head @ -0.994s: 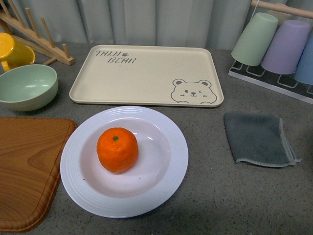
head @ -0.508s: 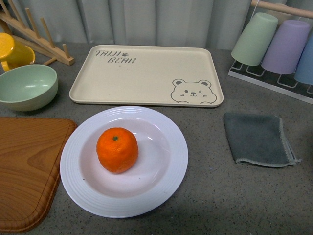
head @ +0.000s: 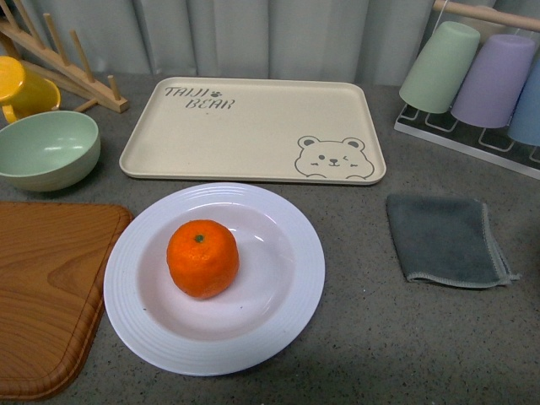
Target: Place orange and plate with both arms
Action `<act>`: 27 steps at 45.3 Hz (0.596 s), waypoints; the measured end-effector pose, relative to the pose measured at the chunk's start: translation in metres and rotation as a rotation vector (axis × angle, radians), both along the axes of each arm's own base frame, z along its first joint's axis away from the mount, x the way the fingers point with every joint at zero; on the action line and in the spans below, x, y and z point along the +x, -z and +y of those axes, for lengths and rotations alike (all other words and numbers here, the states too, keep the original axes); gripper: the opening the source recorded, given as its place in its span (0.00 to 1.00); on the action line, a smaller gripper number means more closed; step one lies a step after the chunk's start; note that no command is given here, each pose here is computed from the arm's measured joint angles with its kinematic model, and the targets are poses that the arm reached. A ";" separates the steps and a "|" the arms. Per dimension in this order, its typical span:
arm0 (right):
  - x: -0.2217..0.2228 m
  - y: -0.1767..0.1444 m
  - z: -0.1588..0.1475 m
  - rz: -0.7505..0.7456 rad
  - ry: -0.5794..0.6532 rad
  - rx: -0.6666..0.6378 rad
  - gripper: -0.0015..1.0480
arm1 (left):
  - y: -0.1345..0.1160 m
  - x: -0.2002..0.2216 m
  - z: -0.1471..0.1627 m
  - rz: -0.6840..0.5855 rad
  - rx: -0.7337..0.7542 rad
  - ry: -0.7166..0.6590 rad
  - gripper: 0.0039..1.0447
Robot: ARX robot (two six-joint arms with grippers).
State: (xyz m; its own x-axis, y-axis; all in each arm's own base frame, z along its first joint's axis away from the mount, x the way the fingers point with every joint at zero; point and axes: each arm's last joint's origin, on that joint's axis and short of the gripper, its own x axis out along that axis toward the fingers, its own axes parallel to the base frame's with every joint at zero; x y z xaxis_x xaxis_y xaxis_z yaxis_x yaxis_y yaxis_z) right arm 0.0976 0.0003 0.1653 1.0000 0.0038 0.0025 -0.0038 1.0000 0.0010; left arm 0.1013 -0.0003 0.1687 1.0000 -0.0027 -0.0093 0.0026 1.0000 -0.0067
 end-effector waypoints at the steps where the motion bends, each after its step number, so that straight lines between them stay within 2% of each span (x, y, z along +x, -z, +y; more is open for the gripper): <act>1: 0.000 0.000 0.000 0.000 0.000 0.000 0.91 | 0.000 -0.002 0.000 0.000 0.000 0.000 0.04; 13: 0.000 0.000 0.000 0.000 0.000 0.000 0.91 | -0.001 -0.005 0.000 -0.025 0.000 0.000 0.04; 16: 0.000 0.001 0.000 0.014 0.015 -0.012 0.91 | -0.001 -0.005 0.000 -0.026 0.000 0.000 0.15; 20: 0.006 0.003 0.001 0.149 0.092 -0.097 0.91 | -0.001 -0.005 0.000 -0.026 0.000 -0.001 0.30; 27: 0.031 0.009 0.014 0.272 -0.070 -0.148 0.91 | -0.001 -0.005 0.000 -0.026 0.000 -0.001 0.56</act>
